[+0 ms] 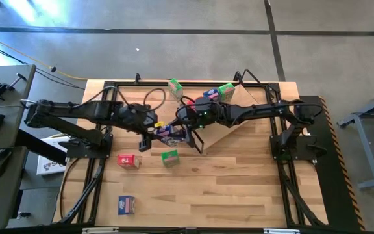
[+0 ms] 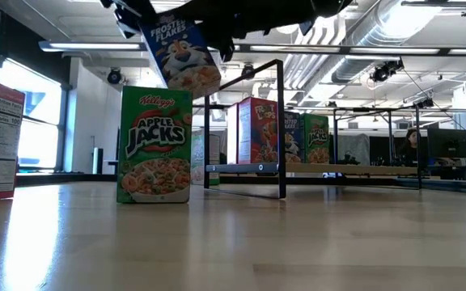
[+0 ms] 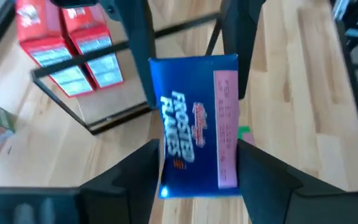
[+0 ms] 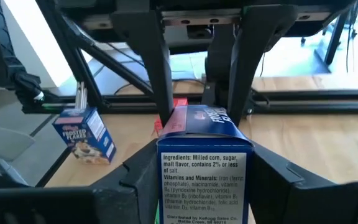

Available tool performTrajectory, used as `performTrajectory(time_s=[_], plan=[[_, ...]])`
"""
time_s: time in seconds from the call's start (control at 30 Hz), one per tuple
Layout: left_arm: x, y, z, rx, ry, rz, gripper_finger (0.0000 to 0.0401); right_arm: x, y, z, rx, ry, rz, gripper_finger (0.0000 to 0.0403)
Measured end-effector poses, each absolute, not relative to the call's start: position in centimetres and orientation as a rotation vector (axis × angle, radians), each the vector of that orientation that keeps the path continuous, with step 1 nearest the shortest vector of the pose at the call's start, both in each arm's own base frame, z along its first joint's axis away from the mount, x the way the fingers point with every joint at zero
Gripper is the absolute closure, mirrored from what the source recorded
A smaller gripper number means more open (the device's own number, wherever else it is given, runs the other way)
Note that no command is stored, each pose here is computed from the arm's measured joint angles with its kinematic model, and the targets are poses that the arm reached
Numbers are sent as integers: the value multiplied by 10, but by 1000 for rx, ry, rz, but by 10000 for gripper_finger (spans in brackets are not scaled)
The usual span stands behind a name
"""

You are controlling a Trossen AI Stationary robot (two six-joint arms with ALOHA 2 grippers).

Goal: Stack cereal on shelf
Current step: Put the top blue cereal box on the shelf aligned with the other blue cereal box

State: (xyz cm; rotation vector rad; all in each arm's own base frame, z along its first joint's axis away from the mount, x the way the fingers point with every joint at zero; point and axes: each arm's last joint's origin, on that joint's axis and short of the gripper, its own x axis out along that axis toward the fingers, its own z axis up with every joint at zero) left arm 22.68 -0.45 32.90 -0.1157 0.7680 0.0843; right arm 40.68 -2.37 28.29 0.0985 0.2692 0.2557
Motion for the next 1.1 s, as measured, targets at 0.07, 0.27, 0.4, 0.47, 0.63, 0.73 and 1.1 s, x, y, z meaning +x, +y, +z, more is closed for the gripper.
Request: performTrajectory(time_s=[0.07, 0.27, 0.4, 0.47, 0.63, 0.73, 1.1], plan=[[221, -4, 335, -118, 733, 83, 206, 404, -23, 288, 79, 254, 258, 235], [205, -5, 342, -125, 582, 65, 206, 388, -22, 315, 30, 200, 263, 235], [197, -7, 324, -118, 544, 55, 217, 369, -23, 339, -11, 159, 278, 235], [196, -8, 316, -117, 497, 44, 225, 356, -22, 354, -33, 142, 278, 235], [191, -9, 290, -136, 427, 14, 249, 309, -23, 389, -108, 145, 253, 235], [188, -9, 280, -162, 372, 13, 264, 275, -28, 400, -150, 155, 188, 235], [184, -10, 261, -207, 264, -11, 308, 193, -58, 297, -109, 106, 33, 240]])
